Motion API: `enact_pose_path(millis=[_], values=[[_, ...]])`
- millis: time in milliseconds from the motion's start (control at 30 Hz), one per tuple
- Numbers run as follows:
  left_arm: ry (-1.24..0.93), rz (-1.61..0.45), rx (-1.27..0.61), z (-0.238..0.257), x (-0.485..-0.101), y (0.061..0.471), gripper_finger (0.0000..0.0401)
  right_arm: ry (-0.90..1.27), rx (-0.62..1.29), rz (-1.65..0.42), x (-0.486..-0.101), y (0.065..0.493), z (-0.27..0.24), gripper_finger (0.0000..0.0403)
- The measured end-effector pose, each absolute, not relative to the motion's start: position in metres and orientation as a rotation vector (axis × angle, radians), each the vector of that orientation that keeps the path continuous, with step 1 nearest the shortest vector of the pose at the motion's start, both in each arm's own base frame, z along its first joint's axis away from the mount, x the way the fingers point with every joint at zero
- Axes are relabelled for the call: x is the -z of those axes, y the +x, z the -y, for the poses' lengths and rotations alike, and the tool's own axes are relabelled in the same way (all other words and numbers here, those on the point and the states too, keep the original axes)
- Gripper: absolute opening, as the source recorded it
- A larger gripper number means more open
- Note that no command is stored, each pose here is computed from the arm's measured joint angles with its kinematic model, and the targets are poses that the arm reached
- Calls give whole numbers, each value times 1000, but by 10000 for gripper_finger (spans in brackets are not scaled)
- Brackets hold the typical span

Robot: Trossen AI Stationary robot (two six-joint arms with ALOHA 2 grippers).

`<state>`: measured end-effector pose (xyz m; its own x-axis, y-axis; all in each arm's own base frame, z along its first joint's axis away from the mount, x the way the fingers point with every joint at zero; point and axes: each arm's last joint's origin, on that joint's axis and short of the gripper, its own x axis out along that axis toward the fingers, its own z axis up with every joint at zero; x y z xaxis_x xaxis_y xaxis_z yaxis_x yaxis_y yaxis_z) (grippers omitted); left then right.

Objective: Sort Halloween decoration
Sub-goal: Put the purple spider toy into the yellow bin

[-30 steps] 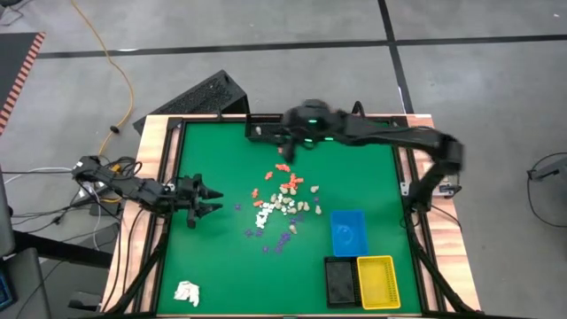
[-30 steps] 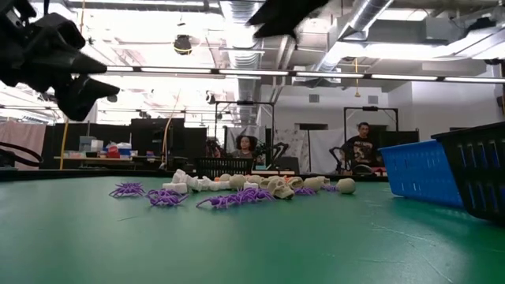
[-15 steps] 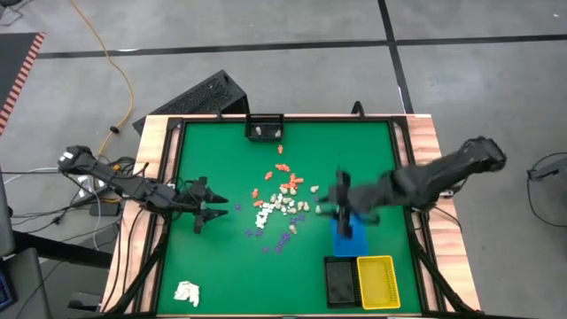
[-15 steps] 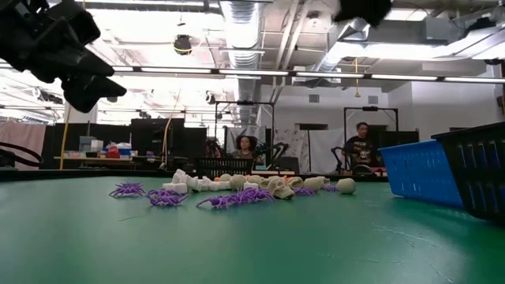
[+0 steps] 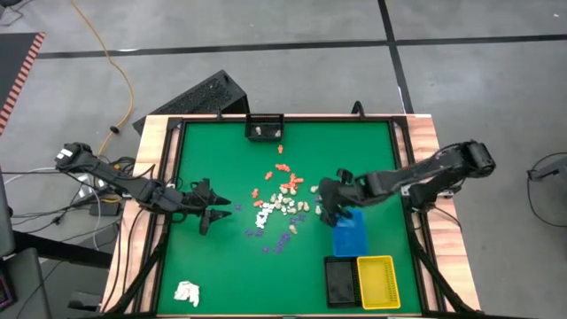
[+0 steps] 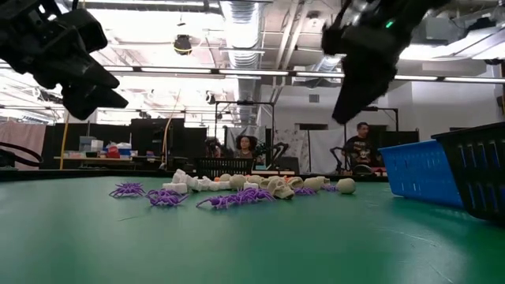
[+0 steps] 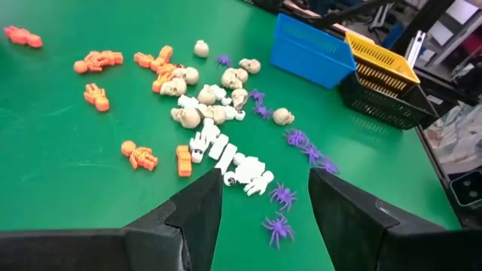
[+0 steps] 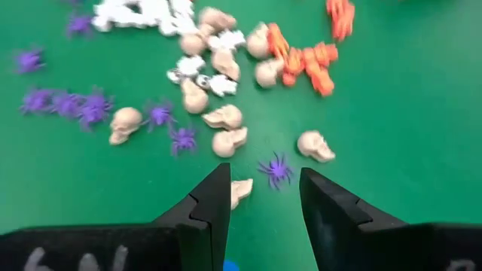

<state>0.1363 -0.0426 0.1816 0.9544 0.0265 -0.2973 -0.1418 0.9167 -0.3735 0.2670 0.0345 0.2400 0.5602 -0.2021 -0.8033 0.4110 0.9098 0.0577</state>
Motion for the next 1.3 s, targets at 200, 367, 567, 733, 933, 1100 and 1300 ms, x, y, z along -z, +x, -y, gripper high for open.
enact_pose_path(millis=[200,367,567,733,933,1100,1300], values=[[-416,-300,-83,43,-181,137,189,348,406,-990,-219,280,-15,152],[-416,-301,-81,43,-181,137,189,343,410,-1007,-206,290,-16,152],[-416,-301,-82,43,-181,137,189,337,439,-1077,-184,298,-17,152],[-415,-300,-85,43,-181,137,189,304,478,-1109,-169,302,-16,152],[-414,-300,-87,43,-181,137,189,292,483,-1082,-165,308,-14,152],[-405,-300,-92,43,-181,137,189,285,487,-1099,-163,307,-14,152],[-397,-301,-90,43,-181,137,189,282,497,-1116,-154,310,-12,152]])
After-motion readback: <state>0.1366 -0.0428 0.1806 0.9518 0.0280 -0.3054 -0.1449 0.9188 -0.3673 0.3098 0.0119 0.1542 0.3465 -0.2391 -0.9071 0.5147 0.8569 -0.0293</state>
